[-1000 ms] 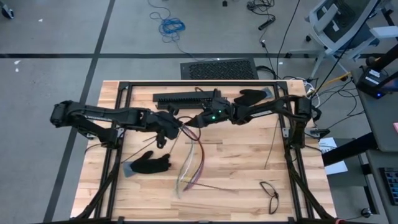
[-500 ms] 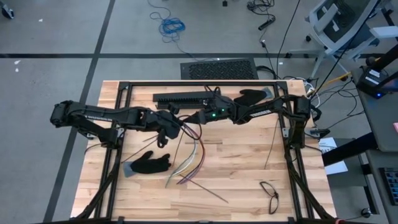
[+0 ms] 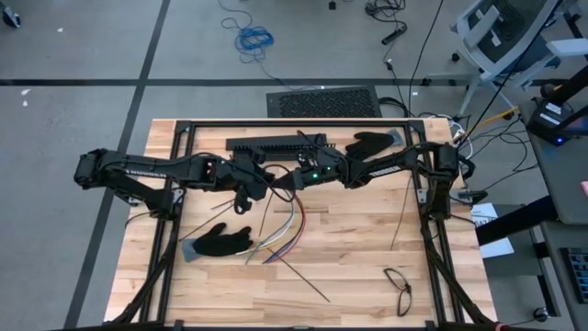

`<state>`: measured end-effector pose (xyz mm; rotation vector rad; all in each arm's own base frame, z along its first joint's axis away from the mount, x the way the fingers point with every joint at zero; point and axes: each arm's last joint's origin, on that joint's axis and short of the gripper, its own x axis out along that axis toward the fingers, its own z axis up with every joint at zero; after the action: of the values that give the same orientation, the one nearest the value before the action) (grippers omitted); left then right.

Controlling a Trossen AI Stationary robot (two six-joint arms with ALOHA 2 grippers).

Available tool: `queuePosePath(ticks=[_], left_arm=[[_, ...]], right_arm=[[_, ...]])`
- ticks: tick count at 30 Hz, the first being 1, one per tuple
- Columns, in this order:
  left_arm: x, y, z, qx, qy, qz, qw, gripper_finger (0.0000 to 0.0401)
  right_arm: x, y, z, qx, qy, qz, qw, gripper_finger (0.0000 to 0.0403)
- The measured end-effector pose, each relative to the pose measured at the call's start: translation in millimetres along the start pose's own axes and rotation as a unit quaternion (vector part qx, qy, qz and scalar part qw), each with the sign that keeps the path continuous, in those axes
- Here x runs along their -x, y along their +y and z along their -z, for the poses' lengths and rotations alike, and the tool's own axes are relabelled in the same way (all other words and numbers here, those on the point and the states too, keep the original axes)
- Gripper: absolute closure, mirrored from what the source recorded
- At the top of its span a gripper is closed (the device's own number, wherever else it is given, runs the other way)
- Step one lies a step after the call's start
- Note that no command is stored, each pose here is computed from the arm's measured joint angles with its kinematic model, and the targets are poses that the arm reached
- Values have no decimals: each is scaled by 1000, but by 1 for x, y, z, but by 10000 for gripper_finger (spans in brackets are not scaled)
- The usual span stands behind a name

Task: Ziptie cables
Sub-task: Put the zip tied cabled wires into the cable duct

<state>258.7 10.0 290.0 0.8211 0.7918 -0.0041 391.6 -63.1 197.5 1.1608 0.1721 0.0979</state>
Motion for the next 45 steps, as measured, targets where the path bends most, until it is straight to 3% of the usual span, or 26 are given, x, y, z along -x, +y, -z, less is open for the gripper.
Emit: queuePosePath(ticks=[10,20,45], left_arm=[[2,-9,-1,-8,9,26,1000,359],[1,-5,0,0,9,14,1000,359],[1,-5,2,-2,18,14,1000,359]], right_arm=[[2,0,-7,1,-17,-7,1000,94],[1,2,-4,2,-10,-11,1000,166],[1,4,-3,-1,-13,-20,1000,245]])
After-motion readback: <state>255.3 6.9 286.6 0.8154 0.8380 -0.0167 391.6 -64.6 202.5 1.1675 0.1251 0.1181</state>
